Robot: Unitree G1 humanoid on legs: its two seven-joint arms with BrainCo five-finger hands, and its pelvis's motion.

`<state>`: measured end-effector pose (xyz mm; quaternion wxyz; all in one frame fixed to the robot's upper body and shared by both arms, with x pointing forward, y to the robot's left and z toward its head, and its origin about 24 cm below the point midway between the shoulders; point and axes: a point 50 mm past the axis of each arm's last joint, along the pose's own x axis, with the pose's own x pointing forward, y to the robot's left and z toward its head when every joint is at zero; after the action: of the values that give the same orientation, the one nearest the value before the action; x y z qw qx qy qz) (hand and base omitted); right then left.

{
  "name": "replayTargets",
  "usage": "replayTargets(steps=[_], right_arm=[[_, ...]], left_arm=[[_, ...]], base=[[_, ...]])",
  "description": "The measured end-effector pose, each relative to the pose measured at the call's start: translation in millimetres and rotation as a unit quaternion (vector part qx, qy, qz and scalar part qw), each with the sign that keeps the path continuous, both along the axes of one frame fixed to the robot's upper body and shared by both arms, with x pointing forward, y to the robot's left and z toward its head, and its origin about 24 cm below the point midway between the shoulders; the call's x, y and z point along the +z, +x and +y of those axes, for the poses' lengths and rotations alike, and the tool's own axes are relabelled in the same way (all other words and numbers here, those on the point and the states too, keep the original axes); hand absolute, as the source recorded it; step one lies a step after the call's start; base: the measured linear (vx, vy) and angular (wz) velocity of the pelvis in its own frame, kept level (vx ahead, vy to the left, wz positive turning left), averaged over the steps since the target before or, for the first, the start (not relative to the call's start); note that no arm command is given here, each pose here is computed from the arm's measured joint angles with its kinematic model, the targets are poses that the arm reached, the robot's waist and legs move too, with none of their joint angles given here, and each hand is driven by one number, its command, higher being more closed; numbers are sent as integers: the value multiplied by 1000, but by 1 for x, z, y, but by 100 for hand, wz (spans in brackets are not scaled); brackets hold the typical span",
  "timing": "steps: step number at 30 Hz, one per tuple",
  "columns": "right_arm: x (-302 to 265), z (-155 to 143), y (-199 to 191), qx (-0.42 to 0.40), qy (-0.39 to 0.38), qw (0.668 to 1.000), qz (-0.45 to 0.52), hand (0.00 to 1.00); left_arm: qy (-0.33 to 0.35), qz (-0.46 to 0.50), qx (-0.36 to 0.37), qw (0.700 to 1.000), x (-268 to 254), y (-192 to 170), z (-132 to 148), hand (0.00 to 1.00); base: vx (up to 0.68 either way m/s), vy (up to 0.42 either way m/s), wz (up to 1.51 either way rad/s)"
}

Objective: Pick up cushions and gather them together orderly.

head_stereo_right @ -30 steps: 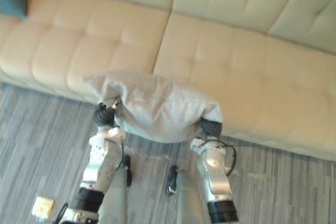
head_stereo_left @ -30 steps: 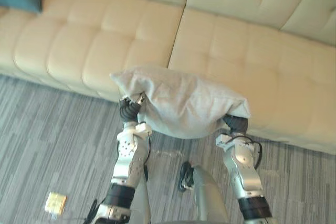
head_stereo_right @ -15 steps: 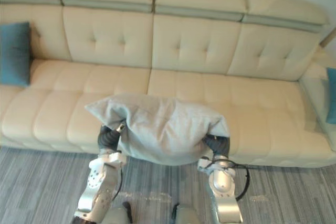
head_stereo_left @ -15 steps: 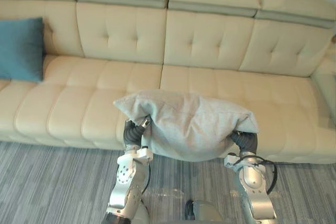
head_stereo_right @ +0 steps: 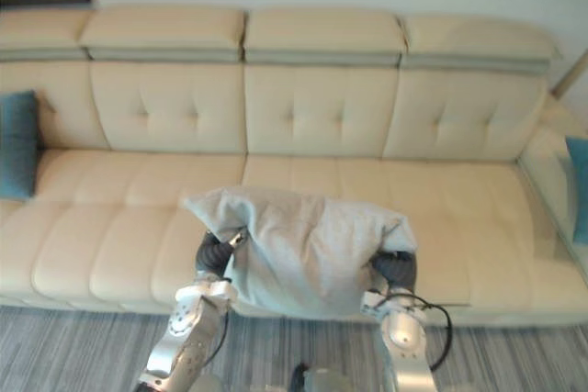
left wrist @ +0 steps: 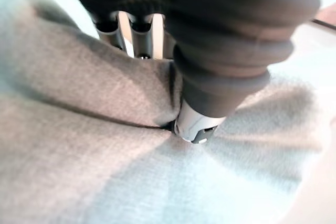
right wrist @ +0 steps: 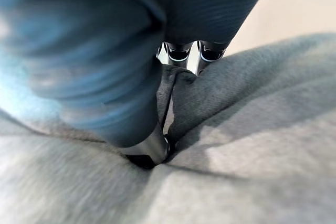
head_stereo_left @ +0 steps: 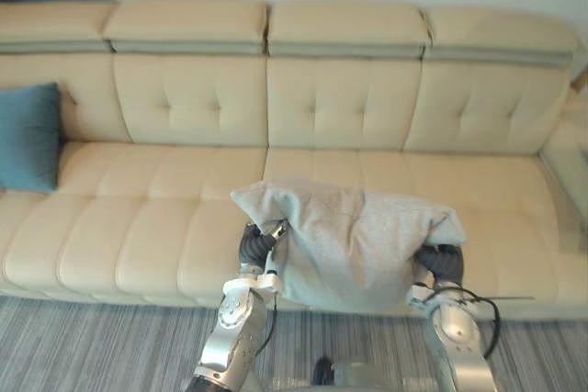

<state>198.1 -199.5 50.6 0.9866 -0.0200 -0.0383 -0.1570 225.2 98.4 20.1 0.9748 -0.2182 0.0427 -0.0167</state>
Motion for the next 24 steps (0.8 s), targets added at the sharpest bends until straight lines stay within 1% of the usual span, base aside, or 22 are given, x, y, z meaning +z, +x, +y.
replayTargets(steps=[2, 5, 7, 12, 14, 19, 22, 24], right_arm=[[9, 2, 2, 2, 0, 1000, -22, 100], [12, 1, 4, 1, 0, 1000, -29, 100], [9, -3, 4, -10, -1, 1000, -24, 100], [-9, -1, 4, -29, 29, 999, 11, 100], [-10, -2, 5, -29, 30, 999, 12, 100], [-16, -1, 18, -26, 32, 999, 22, 100], [-19, 0, 29, -17, 29, 999, 28, 100], [-17, 1, 35, -8, 24, 999, 27, 100]], left_arm=[[-1, 0, -1, 1000, 0, 0, -1, 100], [-6, -1, -1, 1000, 1, 0, -3, 100], [-4, -2, -7, 1000, 2, 0, -7, 100], [8, 3, -14, 1000, 0, -1, -4, 100], [9, 3, -15, 1000, 0, -1, -5, 100], [16, 3, -17, 1000, -1, -2, -2, 100], [46, 3, -26, 999, -3, -3, 5, 100], [52, 3, -26, 998, -4, -3, 7, 100]], base=[[175, 42, -24], [136, 128, -29], [178, 263, -20], [143, 204, -12], [78, 170, -15], [21, 80, -11], [12, 12, -7], [15, 0, -1]])
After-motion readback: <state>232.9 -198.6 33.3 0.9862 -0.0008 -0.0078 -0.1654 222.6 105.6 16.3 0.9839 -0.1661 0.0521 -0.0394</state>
